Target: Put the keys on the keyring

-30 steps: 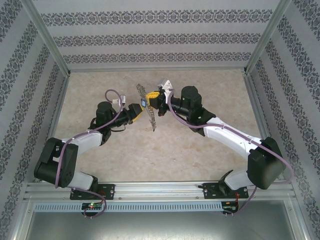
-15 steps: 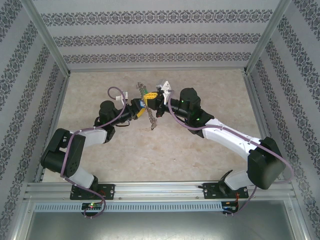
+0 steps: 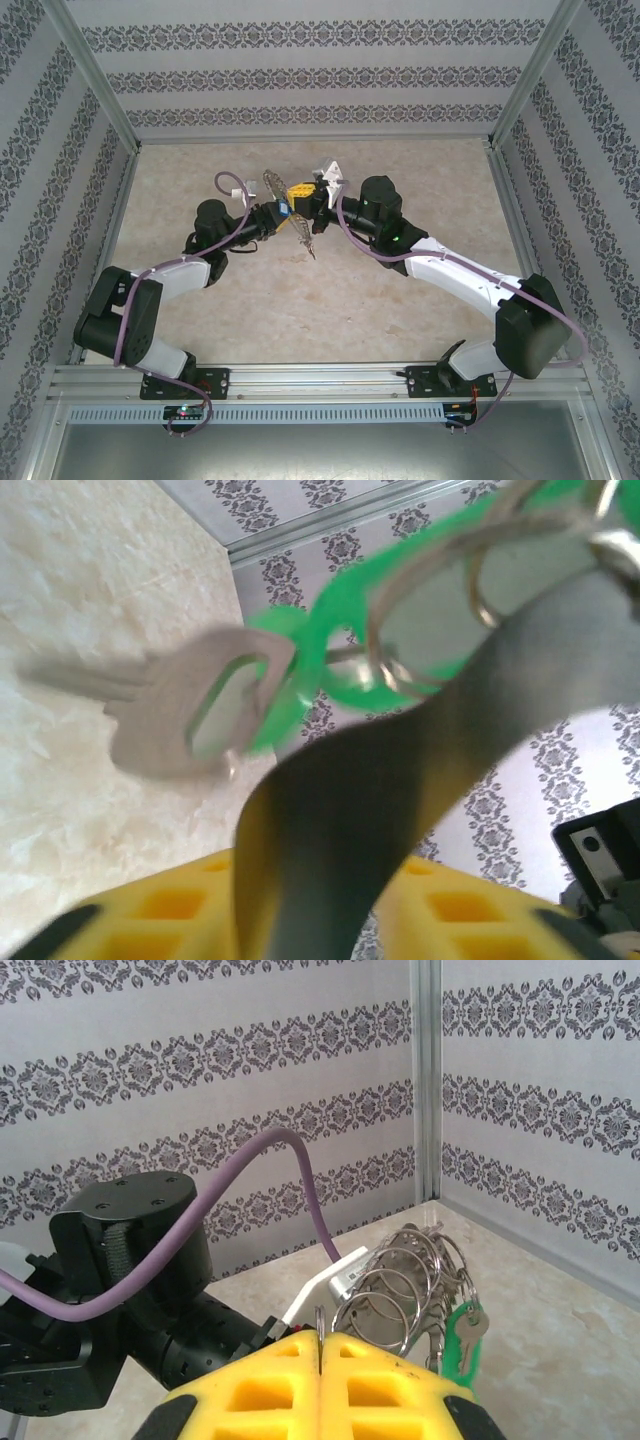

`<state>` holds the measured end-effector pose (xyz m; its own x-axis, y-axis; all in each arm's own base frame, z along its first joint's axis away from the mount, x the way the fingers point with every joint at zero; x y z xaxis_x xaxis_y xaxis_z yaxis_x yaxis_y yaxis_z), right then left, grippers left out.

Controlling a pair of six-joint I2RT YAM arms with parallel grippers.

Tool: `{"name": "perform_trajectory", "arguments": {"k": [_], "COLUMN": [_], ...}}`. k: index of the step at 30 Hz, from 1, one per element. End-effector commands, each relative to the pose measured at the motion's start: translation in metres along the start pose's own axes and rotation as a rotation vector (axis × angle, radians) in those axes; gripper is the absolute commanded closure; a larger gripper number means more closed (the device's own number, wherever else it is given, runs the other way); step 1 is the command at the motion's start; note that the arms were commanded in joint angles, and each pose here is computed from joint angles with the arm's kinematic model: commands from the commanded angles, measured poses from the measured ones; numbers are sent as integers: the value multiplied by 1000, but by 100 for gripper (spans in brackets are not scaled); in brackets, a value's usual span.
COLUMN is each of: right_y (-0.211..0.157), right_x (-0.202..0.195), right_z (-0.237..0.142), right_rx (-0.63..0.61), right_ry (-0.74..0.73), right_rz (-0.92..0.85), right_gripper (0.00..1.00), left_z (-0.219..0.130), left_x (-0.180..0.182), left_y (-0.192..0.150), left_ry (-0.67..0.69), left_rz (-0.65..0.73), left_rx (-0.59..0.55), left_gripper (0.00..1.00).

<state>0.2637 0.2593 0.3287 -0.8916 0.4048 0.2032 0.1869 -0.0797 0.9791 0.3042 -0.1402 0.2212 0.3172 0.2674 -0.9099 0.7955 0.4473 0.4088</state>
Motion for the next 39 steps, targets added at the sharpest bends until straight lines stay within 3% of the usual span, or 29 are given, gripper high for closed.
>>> {"name": "perform_trajectory", "arguments": {"k": [1, 4, 7, 8, 12, 15, 17, 22, 29, 34, 39], "right_y": [9, 2, -10, -16, -32, -40, -42, -47, -53, -58, -61], "right_x": [6, 5, 4, 3, 0, -2, -2, -7, -15, -19, -26], "right_z": [0, -1, -2, -2, -9, -16, -21, -37, -64, -70, -68], "right_rx": [-45, -15, 33, 55, 114, 135, 158, 190, 220, 228, 229], "right_ry": [31, 27, 31, 21, 56, 97, 113, 120, 68, 44, -29], "right_rz": [-37, -50, -78, -87, -140, -173, -199, -231, -254, -260, -255], "right_gripper": [100, 100, 99, 89, 85, 65, 60, 57, 54, 52, 51], "left_z": [0, -4, -9, -10, -21, -32, -39, -51, -74, -85, -78], "left_x": [-23, -25, -24, -26, -32, -42, -51, -67, -84, -93, -93], "left_y": [6, 5, 3, 3, 4, 6, 11, 24, 41, 55, 66], "left_ry": [-10, 48, 132, 168, 339, 444, 511, 665, 987, 1206, 1483], "left_rz": [124, 157, 186, 201, 305, 407, 475, 622, 877, 1033, 1274], "left_rx": [26, 44, 72, 89, 172, 197, 207, 270, 467, 492, 564], "left_gripper": [88, 100, 100, 100, 100, 100, 100, 100, 100, 100, 100]}}
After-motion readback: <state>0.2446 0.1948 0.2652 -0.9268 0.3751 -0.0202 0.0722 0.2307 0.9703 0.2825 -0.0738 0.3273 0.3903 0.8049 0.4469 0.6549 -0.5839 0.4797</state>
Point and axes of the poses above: each hand's point on the last joint's axis, 136 mm out from that joint toward the fingers, its own z axis out along the fingers, its own x axis along the line the jaws close on, y = z × x, the point moved 10 cm from there along -z, back along the fingers, and after that the axes turned 4 degrees about z, right-handed, at the moved point
